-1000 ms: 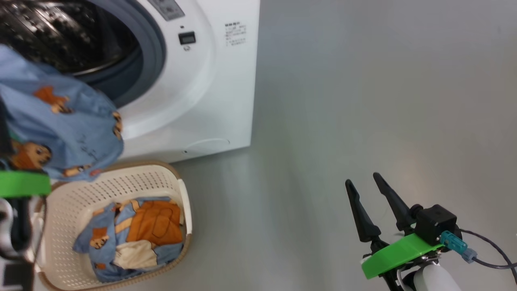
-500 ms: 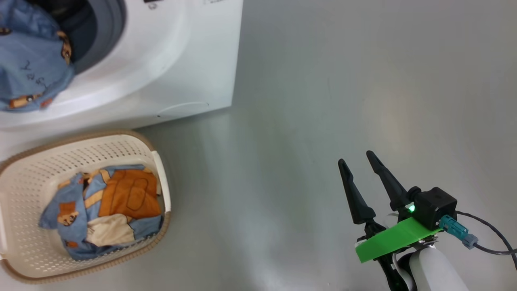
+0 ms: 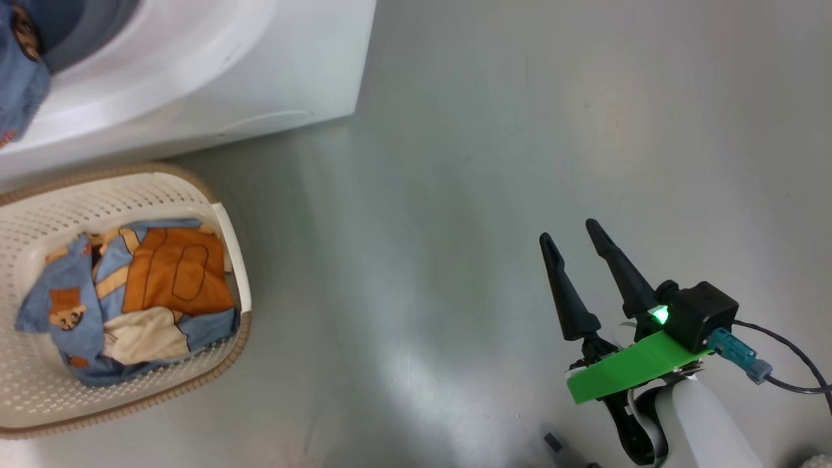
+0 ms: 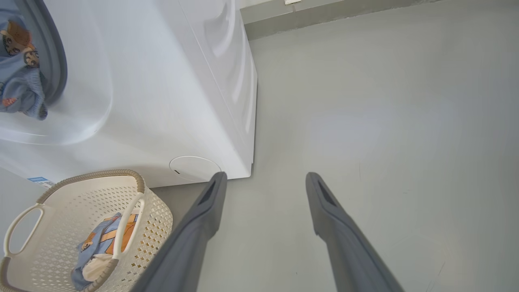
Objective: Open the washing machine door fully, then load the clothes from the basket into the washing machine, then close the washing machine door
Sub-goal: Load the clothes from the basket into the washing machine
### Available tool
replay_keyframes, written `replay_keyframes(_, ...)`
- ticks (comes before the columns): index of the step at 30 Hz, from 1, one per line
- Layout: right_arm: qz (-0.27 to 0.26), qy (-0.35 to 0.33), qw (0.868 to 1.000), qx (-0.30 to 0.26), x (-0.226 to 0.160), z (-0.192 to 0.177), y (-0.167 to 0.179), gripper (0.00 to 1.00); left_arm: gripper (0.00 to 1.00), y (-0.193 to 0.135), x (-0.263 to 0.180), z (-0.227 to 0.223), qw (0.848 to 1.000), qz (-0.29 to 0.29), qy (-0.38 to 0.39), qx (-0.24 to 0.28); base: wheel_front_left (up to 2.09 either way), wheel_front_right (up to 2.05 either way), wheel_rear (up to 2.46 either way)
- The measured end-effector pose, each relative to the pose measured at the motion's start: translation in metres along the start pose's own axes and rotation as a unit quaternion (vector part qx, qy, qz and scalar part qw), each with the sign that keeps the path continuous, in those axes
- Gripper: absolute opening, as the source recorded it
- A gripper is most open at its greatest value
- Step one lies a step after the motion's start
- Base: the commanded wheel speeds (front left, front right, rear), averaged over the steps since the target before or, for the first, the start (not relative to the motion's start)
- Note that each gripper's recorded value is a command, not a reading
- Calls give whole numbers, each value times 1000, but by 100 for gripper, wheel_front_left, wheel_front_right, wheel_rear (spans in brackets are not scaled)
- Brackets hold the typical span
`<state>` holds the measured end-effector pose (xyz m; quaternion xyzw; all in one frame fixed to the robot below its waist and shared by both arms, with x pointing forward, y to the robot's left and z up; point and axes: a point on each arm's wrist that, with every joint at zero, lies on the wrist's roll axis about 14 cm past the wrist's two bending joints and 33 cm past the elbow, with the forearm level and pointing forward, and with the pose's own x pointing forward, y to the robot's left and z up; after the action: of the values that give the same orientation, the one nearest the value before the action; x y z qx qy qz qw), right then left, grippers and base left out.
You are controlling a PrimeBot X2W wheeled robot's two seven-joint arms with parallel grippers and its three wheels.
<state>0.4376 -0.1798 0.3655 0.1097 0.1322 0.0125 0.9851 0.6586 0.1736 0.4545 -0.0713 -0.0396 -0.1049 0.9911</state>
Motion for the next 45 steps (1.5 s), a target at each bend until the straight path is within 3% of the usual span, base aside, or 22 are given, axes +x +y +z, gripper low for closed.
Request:
replay_keyframes(10,12,26,1000,6,14,-23,5,100,0,5,38,-39,997,0,71,-4,0,0,0)
replay_keyframes(22,19,60,998,13,13,-48,10,100,0,-4,70,-55,993,-9,118,-14,0,0,0)
replay_keyframes(30,19,74,997,17,11,-59,10,100,0,-21,94,-22,999,-38,22,6,0,0,0)
replay_keyframes(39,19,77,997,20,18,-64,8,100,0,-45,101,41,990,-87,-103,34,0,0,0)
replay_keyframes(45,24,74,997,20,22,-62,11,100,0,-35,89,20,994,-74,-77,34,0,0,0)
